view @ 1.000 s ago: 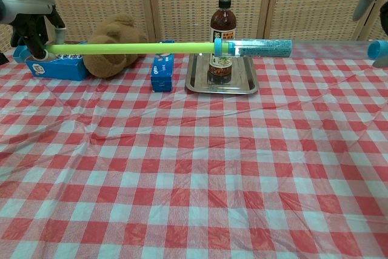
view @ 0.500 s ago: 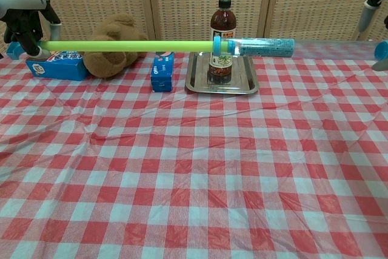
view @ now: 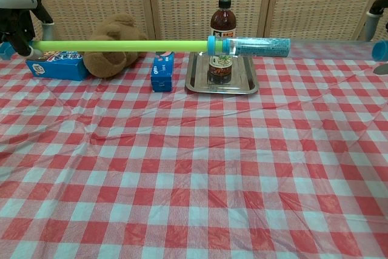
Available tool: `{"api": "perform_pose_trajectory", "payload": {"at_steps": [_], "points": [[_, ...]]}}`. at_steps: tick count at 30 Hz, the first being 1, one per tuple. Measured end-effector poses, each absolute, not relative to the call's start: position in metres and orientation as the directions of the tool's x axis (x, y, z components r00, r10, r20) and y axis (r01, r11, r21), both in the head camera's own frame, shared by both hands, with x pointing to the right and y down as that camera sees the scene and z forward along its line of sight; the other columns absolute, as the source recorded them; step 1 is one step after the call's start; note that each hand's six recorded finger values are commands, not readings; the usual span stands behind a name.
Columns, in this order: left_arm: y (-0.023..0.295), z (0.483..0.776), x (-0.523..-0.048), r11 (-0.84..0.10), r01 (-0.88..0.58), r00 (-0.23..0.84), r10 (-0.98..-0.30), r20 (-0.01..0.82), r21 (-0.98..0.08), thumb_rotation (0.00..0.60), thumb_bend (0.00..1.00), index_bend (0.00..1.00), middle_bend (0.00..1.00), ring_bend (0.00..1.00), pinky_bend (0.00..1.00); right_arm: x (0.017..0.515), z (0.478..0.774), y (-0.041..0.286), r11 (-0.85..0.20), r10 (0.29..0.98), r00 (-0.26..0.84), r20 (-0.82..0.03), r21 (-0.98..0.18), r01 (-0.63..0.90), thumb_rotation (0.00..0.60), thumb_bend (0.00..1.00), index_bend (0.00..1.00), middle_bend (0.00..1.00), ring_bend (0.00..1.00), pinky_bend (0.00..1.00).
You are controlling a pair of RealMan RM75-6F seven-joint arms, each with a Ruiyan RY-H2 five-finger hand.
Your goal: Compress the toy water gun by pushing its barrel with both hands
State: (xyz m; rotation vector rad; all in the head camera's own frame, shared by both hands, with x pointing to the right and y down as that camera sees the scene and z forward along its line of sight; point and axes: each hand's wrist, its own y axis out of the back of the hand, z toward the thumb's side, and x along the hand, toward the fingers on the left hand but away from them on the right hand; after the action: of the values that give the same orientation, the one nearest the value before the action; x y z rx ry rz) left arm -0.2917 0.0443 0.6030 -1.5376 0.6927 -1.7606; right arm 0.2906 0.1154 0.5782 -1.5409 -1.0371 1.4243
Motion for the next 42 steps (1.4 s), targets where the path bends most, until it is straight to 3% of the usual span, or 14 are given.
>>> {"api": "perform_pose_trajectory", "payload": {"at_steps": [6, 10, 16, 28, 42], "points": [[0.045, 0.604, -0.293, -0.624, 0.147, -0.055, -0.780, 0.624, -0.767, 0.600, 0.66, 0.70, 0.84, 0.71, 0.58, 0.294, 0.582, 0.113, -0.359, 0.933, 0.028, -0.358, -0.932, 0.056, 0.600, 0.24, 0.59, 0.97, 0.91, 0.32], [0.046, 0.605, -0.293, -0.627, 0.144, -0.055, -0.777, 0.627, -0.765, 0.600, 0.66, 0.70, 0.84, 0.71, 0.58, 0.296, 0.586, 0.112, -0.357, 0.934, 0.023, -0.356, -0.932, 0.058, 0.600, 0.35, 0.61, 0.97, 0.92, 0.33], [0.046, 0.607, -0.295, -0.629, 0.144, -0.058, -0.776, 0.629, -0.764, 0.600, 0.66, 0.70, 0.84, 0.71, 0.58, 0.296, 0.590, 0.113, -0.362, 0.932, 0.020, -0.361, -0.930, 0.065, 0.600, 0.41, 0.62, 0.97, 0.92, 0.33], [0.047, 0.603, -0.293, -0.624, 0.142, -0.047, -0.780, 0.624, -0.769, 0.600, 0.66, 0.70, 0.84, 0.71, 0.58, 0.293, 0.585, 0.111, -0.350, 0.937, 0.027, -0.349, -0.934, 0.068, 0.600, 0.41, 0.63, 0.97, 0.92, 0.33], [0.057, 0.602, -0.265, -0.638, 0.114, 0.017, -0.765, 0.644, -0.761, 0.600, 0.66, 0.70, 0.84, 0.71, 0.58, 0.257, 0.581, 0.112, -0.341, 0.937, 0.106, -0.334, -0.939, 0.051, 0.600, 0.40, 0.64, 0.97, 0.92, 0.33]]}}
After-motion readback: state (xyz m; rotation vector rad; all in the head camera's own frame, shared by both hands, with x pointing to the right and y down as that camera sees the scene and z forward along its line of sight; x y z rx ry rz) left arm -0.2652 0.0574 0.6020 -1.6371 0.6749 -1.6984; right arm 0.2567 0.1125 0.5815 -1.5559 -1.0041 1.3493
